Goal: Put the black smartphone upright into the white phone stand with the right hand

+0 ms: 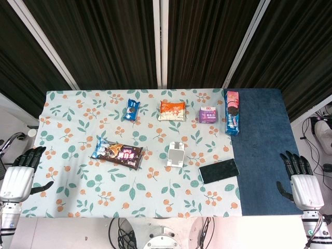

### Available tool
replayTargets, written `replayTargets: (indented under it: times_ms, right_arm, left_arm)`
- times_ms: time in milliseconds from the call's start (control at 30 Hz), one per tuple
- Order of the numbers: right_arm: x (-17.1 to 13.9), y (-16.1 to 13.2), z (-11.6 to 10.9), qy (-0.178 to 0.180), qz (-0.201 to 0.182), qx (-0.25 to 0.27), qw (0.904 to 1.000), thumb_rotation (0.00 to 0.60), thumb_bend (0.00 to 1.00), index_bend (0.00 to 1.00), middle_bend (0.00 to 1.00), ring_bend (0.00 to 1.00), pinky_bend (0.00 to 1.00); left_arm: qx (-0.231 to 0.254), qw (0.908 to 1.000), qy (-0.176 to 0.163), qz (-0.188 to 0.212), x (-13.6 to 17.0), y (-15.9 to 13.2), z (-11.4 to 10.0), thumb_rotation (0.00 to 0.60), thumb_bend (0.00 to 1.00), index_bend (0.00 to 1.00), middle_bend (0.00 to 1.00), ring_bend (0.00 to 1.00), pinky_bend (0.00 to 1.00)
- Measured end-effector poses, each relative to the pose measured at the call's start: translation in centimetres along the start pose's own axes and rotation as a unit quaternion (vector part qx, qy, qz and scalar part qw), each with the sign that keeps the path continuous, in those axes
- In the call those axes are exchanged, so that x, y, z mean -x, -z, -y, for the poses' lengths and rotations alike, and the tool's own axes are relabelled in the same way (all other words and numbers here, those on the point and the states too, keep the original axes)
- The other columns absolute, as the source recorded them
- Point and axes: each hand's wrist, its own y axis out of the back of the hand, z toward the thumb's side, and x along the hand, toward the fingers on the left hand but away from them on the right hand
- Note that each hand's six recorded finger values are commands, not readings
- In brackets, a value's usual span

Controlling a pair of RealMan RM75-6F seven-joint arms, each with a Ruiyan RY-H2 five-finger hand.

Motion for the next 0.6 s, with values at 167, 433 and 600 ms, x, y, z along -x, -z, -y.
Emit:
replayTargets:
  times_ms: [167,433,600]
  right_arm:
    - [0.23,0.23,0.53,-0.007,0.002,0.001,1.0,0.6,0.25,0.0,0.0,0.0,0.0]
    - [0.14,0.98,0.68,-0.017,0.014,0.0,0.9998,0.6,0.25,0.0,0.0,0.0,0.0]
    - [0.5,0.42,0.71,-0.029,-0.006,-0.002,0.9995,0.6,0.26,0.0,0.0,0.0,0.0]
  left_arm:
    - [0.0,1.0,0.0,-0.002,-0.12,0.12,0.11,0.539,0.08,0.08,0.11,0.11,0.22]
    - [0.001,1.0,-0.004,0.004,-0.3,-0.32,-0.12,0.541,0.08,0.08,0.11,0.11,0.22]
    - [0.014,0.9998,0.002,0.013,-0.44,-0.43,0.07,0.54,0.08,0.08,0.11,0.11,0.22]
